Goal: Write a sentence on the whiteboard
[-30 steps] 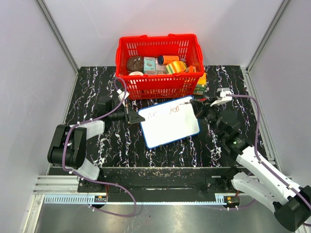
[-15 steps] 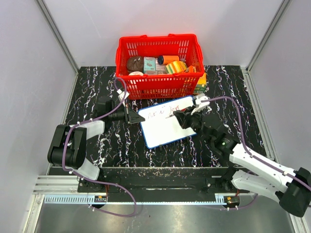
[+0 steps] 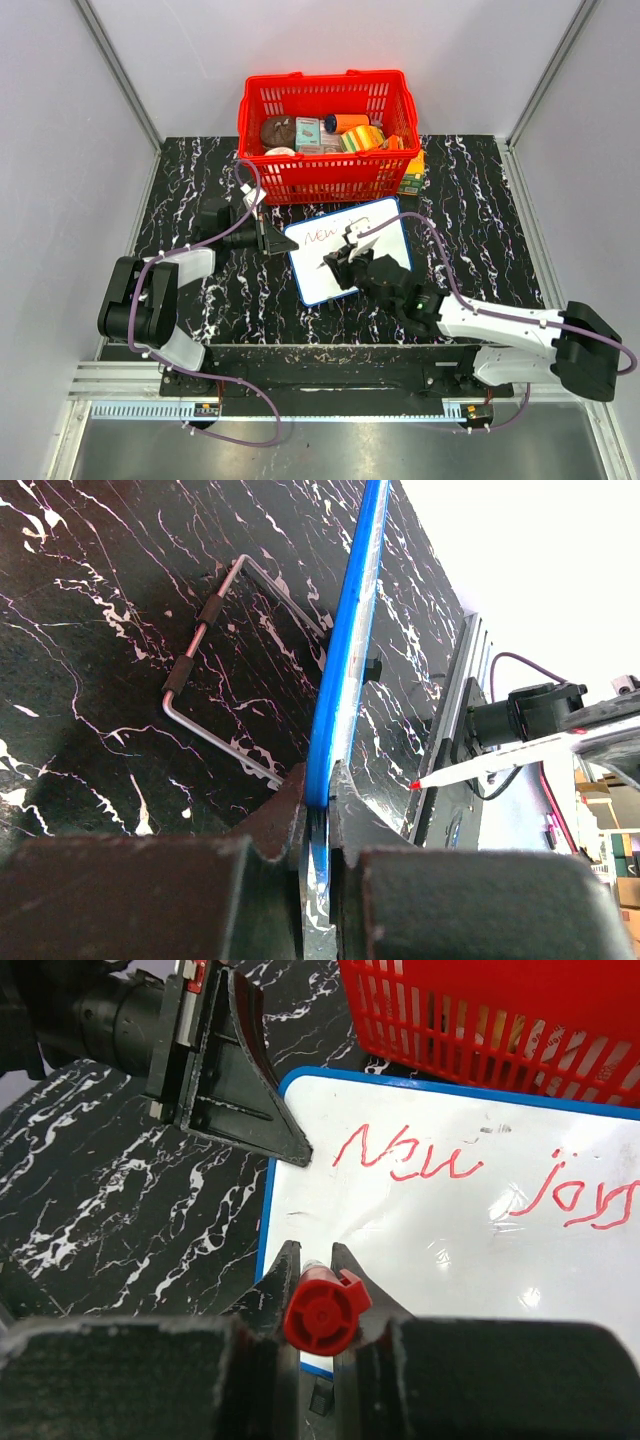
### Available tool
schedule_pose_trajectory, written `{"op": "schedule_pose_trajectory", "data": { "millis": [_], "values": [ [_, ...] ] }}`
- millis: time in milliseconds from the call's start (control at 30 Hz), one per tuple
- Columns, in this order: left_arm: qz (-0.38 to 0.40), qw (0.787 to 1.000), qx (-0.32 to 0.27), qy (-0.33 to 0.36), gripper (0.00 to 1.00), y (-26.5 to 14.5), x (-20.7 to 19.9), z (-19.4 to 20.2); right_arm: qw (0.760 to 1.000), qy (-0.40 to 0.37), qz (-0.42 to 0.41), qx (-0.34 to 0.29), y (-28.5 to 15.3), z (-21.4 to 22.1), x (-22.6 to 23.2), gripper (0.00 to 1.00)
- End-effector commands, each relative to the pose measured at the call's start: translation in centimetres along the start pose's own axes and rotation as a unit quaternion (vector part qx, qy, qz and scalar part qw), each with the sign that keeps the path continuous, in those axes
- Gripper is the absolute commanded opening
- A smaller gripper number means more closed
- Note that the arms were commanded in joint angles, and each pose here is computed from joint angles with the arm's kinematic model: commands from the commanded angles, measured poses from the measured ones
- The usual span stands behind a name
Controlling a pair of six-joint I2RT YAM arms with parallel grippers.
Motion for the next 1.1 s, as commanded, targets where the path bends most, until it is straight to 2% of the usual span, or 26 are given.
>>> {"op": "schedule_pose_trajectory", "data": {
  "millis": [0, 433, 1067],
  "values": [
    [-0.050, 0.997, -0.026, 0.054, 0.00, 0.2, 1.6, -0.5, 0.998, 0.006, 0.040, -0.054, 1.3, -3.0, 0.4, 0.00],
    [-0.050, 0.997, -0.027, 0.055, 0.00, 0.2, 1.6, -0.5, 0.994, 0.003, 0.081, -0.068, 2.4, -3.1, -0.2, 0.00],
    [-0.048, 0.997, -0.027, 0.057, 0.00, 0.2, 1.5, -0.5, 0.995, -0.015, 0.096, -0.024, 3.8, -0.1, -0.2, 0.00]
  ]
}}
Point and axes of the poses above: each gripper's point midway between its finger pads, its own y axis out along the fingers, its own x axis along the line the jaws close on, z = x × y, the point moved 5 cm from there along -y, back along the fingers, and after that the axes turned 8 degrees about -y, right-handed, at the moved point
